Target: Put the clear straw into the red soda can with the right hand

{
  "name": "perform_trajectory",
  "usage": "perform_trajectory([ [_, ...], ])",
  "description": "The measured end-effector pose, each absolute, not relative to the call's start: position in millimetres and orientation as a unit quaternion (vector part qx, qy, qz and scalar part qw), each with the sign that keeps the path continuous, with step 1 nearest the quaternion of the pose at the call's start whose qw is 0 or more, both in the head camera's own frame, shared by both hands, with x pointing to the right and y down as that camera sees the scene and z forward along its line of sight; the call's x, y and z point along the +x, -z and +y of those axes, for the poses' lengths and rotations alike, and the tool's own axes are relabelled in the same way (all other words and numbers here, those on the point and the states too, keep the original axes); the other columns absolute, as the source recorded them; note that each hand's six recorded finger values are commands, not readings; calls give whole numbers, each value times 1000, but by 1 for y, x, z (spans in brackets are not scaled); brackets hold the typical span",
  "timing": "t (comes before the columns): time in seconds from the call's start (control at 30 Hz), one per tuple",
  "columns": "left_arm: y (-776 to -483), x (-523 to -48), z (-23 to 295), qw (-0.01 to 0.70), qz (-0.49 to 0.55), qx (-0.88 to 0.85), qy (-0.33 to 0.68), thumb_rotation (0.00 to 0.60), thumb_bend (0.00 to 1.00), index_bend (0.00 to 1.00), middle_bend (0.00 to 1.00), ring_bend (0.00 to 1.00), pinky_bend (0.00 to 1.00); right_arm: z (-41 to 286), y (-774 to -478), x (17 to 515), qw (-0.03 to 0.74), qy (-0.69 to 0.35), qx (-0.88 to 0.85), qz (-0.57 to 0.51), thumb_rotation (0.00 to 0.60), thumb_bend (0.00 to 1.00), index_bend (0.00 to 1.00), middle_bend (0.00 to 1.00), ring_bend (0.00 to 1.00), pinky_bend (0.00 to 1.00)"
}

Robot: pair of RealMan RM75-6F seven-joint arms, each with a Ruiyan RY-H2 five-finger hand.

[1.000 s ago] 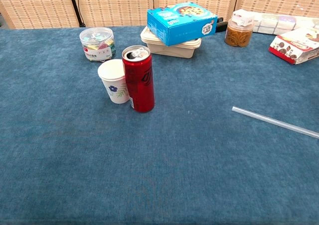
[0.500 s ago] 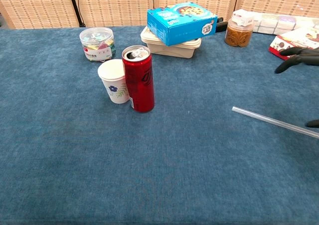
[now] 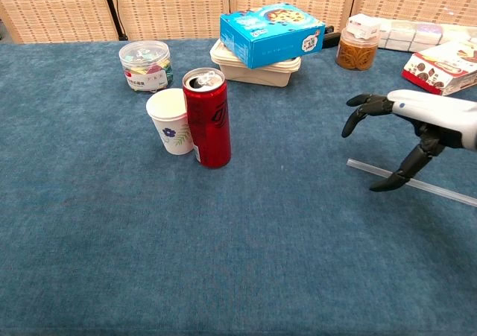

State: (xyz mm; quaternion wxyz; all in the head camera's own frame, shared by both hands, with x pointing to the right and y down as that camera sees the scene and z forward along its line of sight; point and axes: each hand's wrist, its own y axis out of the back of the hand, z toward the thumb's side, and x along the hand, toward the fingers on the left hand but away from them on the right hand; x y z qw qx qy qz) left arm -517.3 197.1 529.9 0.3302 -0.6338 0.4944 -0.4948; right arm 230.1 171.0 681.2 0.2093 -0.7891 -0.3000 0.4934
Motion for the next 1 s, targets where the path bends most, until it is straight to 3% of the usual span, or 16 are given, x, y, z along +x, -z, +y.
perform_trajectory([
  [0.27, -529, -516, 198, 332, 489, -638, 493, 600, 0, 0, 0, 0, 0, 166, -705, 214, 188, -520, -777, -301, 600, 333, 354, 0, 0, 0],
  [0.53, -528, -519, 197, 328, 494, -638, 492, 600, 0, 0, 0, 0, 0, 161, -708, 225, 190, -543, -754, -317, 600, 422, 372, 0, 0, 0],
  [1.0, -529, -517, 198, 329, 492, -638, 493, 600, 0, 0, 0, 0, 0, 168, -710, 229, 184, -551, -751, -315, 600, 436, 398, 0, 0, 0],
])
